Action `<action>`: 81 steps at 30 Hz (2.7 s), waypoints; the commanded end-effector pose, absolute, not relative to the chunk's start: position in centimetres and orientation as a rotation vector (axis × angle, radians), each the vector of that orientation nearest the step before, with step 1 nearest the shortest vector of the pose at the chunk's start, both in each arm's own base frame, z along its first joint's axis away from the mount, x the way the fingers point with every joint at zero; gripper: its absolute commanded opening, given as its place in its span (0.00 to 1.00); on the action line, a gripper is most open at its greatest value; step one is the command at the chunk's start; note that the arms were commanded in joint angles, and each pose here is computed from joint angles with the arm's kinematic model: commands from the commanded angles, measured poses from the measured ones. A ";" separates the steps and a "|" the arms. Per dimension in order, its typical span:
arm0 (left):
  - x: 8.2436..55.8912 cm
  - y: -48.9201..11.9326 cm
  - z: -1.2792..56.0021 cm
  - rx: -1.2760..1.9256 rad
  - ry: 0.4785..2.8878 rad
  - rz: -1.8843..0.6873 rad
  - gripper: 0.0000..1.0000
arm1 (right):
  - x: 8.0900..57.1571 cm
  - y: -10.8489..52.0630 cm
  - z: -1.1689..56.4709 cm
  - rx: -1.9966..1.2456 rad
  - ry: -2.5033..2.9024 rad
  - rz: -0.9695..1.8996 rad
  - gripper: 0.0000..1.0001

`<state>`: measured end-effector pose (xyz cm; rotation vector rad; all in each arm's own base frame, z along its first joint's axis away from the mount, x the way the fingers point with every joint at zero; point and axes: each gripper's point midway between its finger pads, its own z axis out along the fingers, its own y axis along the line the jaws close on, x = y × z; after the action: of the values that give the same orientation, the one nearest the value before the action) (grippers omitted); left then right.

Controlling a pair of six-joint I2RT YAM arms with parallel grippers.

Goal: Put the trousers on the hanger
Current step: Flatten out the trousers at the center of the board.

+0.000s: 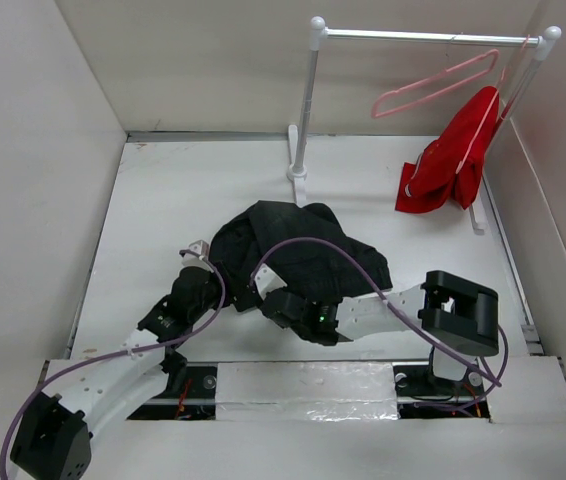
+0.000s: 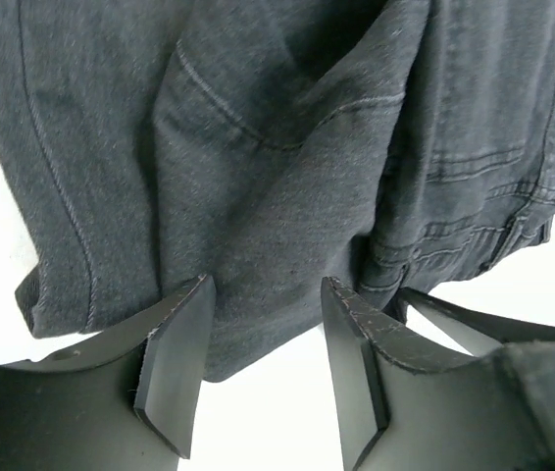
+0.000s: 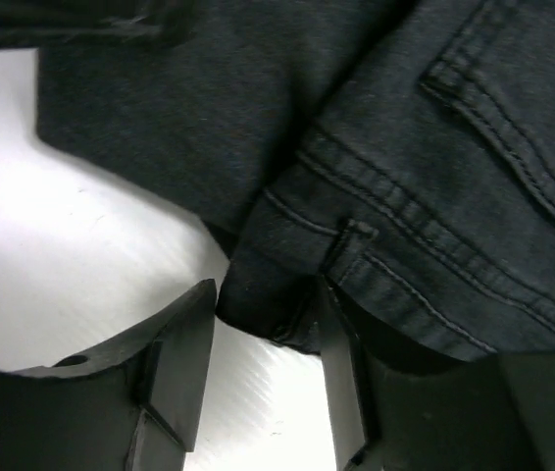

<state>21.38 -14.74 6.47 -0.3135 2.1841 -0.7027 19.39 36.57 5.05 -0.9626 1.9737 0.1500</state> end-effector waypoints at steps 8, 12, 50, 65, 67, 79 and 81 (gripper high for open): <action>20.5 -14.5 4.9 -0.375 2.260 -0.677 0.65 | 20.8 35.4 8.4 -0.793 1.943 0.096 0.05; 20.6 -14.4 4.3 -0.382 2.284 -0.651 0.69 | 20.4 33.6 11.5 -0.731 1.907 0.124 0.00; 24.1 -6.1 31.5 -0.647 1.396 -0.607 0.00 | 21.4 11.2 38.0 0.019 1.608 0.190 0.00; 23.4 -19.9 18.6 -0.228 1.797 -1.111 0.00 | 35.2 -6.2 22.5 0.542 1.600 -0.016 0.33; 23.4 -20.5 17.0 -0.209 1.838 -1.121 0.00 | 37.0 -6.8 24.1 0.528 1.615 -0.012 0.61; 20.6 -32.1 14.2 0.223 2.025 -1.115 0.58 | 32.5 10.5 22.8 -0.011 1.750 0.253 0.05; 21.1 -32.1 16.2 0.199 1.973 -1.124 0.56 | 31.3 13.5 22.2 -0.130 1.752 0.333 0.00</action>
<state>19.35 -30.63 10.12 0.1812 2.1754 -1.0589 32.71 10.44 23.42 0.0252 1.7404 0.2681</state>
